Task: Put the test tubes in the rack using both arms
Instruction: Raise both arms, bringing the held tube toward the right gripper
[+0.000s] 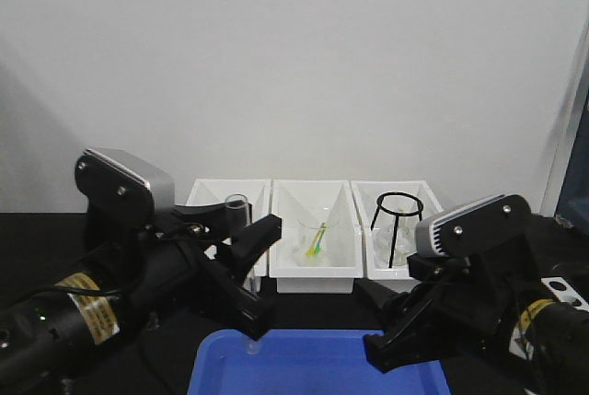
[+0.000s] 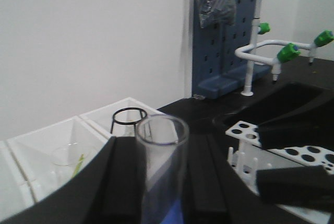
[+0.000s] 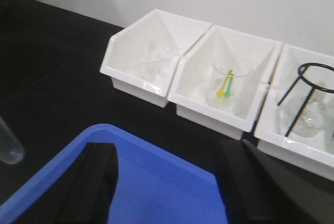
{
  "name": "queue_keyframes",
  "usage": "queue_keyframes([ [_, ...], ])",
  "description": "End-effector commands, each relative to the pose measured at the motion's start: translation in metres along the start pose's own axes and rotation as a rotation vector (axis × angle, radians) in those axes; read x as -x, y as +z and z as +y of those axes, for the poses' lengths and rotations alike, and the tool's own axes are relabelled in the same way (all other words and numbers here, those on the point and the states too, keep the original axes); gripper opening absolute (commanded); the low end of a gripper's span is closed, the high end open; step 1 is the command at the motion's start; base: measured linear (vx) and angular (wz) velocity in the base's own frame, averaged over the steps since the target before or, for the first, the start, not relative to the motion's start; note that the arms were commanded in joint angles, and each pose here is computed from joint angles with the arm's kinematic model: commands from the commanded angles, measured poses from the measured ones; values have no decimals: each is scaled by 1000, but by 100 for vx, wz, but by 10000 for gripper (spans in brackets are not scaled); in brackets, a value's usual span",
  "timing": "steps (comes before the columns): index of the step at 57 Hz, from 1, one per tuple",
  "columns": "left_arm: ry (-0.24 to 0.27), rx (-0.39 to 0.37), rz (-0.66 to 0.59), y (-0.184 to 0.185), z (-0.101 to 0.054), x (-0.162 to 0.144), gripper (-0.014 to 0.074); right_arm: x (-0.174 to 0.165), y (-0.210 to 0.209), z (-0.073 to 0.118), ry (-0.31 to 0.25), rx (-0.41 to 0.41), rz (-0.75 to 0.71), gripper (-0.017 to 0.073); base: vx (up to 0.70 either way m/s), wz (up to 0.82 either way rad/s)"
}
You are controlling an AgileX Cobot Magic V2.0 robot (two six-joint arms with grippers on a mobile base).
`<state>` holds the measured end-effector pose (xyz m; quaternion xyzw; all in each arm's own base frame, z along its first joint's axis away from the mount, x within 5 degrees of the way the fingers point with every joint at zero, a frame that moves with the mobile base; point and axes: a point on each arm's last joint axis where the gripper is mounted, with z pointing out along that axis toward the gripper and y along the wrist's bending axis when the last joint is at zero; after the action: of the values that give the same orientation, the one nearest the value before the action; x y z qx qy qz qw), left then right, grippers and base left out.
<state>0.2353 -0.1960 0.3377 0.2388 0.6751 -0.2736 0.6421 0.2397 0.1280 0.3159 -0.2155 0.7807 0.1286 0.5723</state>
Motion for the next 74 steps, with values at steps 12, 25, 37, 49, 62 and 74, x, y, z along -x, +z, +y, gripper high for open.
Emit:
queue_keyframes([
  [12,-33,-91,-171,7,-18,18,-20,27,-8,28,-28,100,-180,457,0,0],
  [25,-48,-135,-209,7,-25,20,-21,29,-9,37,-27,130,-201,457,0,0],
  [37,-60,-150,-206,6,-27,20,-21,30,-9,37,-4,133,-210,457,0,0],
  [49,-68,-161,-211,6,-30,20,-21,31,-10,37,-3,133,-227,457,0,0],
  [62,-53,-155,-199,15,-29,19,-21,31,-10,37,-4,133,-228,457,0,0],
  [74,-74,-171,-200,30,-34,22,-21,31,-10,37,-15,133,-226,457,0,0],
])
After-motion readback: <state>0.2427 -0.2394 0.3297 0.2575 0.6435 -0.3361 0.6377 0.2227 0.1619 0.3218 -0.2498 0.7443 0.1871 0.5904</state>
